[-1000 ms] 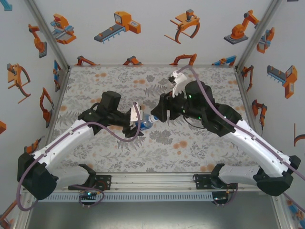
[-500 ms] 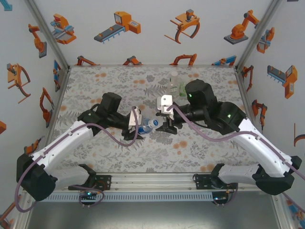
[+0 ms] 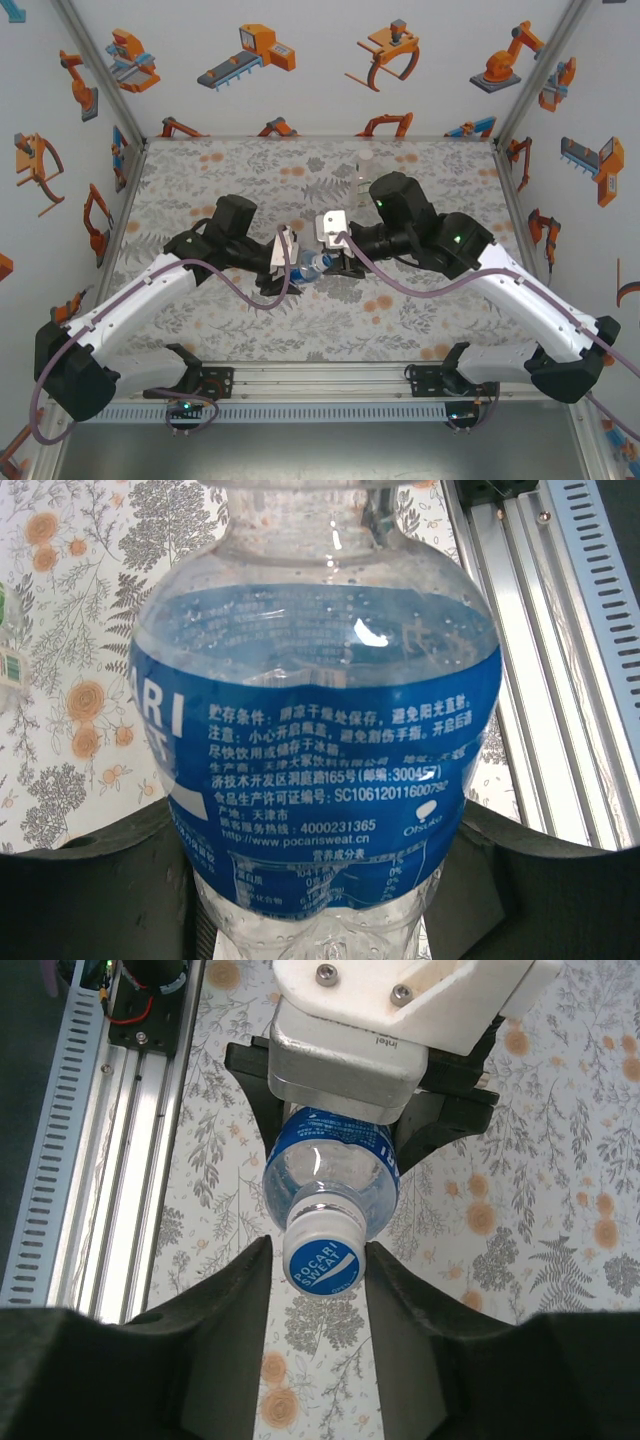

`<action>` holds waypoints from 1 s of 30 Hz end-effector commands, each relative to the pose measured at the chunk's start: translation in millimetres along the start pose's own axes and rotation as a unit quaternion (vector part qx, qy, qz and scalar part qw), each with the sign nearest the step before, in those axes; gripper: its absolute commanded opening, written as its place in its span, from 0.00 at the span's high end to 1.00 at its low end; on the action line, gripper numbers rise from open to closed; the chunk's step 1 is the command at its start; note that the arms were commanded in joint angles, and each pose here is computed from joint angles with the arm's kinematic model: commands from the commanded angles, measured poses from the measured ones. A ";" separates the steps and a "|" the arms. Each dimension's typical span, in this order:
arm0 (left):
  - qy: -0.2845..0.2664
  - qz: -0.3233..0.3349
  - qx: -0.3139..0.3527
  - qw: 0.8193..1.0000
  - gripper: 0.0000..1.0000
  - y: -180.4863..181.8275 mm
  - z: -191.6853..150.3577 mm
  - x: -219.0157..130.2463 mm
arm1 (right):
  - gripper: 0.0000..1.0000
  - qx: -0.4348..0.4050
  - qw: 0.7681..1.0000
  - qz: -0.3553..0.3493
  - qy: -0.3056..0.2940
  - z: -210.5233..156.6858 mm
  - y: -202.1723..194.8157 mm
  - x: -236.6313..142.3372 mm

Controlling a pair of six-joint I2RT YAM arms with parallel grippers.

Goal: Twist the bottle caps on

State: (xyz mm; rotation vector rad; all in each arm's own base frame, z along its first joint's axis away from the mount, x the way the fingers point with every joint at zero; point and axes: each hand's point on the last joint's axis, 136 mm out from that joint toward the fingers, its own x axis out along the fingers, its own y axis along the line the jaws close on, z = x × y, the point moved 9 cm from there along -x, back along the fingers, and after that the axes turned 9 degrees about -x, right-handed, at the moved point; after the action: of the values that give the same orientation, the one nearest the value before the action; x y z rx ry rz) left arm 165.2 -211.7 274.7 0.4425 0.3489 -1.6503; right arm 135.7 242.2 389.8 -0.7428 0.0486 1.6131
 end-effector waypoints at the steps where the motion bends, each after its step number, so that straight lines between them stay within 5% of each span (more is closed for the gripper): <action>1: -0.015 -0.015 0.018 1.000 1.00 -7.4 7.4 -4.8 | 0.65 -0.020 1.000 -0.004 -0.013 2.6 1.9 -0.3; 7: -0.015 -0.006 0.009 1.000 1.00 -5.9 9.3 -5.9 | 0.86 0.033 0.999 -0.029 -0.010 -4.7 1.8 3.0; 13: -0.005 0.030 0.003 1.000 1.00 0.1 8.9 -6.6 | 1.00 0.244 0.960 -0.134 -0.023 -17.7 -9.8 4.8; 19: -0.007 0.059 0.009 0.998 1.00 2.5 9.2 -8.5 | 1.00 0.537 0.815 -0.208 -0.066 -40.5 -16.7 12.2; 25: -0.003 0.076 0.010 0.997 1.00 4.7 7.2 -8.6 | 1.00 0.768 0.602 -0.199 -0.088 -70.3 -6.1 29.9; 30: -0.005 0.075 0.012 0.997 1.00 5.0 7.7 -8.2 | 1.00 0.792 0.574 -0.191 -0.081 -78.0 -3.2 37.9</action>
State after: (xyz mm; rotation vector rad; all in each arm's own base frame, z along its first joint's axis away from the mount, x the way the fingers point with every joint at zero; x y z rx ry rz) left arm 174.8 -198.5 254.4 0.5187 0.4835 -1.4291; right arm 172.2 232.5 324.8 0.6512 0.8808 0.7095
